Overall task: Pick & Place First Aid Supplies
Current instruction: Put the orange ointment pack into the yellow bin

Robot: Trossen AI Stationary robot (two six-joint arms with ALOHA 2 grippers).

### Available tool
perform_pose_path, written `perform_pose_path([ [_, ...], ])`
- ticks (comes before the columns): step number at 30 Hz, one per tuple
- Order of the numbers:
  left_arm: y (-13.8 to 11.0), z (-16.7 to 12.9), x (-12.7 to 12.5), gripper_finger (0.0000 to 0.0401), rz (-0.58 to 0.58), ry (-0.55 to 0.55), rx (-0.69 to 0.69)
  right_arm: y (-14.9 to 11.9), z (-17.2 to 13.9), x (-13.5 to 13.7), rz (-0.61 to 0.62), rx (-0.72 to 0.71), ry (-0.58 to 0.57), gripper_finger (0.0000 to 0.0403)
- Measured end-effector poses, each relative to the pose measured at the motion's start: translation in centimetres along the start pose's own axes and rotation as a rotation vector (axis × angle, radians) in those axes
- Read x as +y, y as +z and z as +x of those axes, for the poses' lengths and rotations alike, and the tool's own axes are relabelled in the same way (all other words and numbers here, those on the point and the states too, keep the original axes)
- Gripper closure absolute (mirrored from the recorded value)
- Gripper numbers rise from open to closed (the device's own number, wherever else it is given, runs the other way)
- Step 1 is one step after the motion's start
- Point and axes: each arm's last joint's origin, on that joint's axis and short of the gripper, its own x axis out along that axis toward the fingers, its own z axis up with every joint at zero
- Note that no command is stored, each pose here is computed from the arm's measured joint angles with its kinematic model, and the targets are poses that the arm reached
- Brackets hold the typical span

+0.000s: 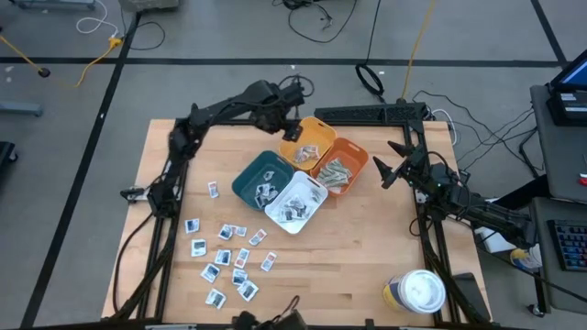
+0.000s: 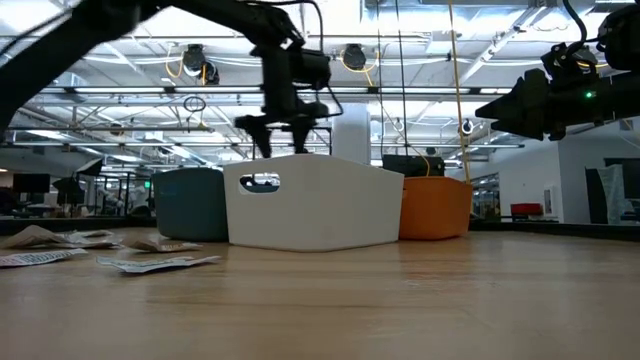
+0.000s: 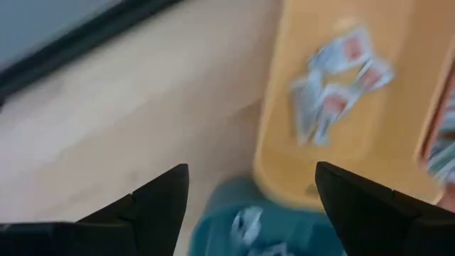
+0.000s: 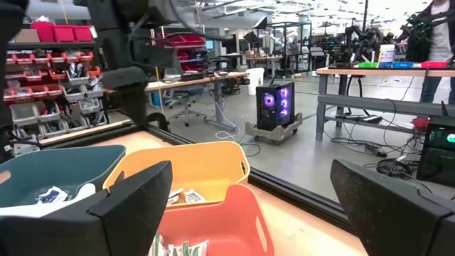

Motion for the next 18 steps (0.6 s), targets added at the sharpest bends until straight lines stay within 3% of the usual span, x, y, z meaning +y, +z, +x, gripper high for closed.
perform_pose_path([
  [9, -6.5, -0.5, 4.4, 0.0094, -0.162, -0.038, -0.076, 0.0, 0.0, 0.0, 0.0, 0.0, 0.0, 0.0026],
  [18, -14.3, 0.5, 9.3, 0.0085, -0.301, 0.051, 0.015, 0.0, 0.0, 0.0, 0.0, 0.0, 0.0, 0.0026],
])
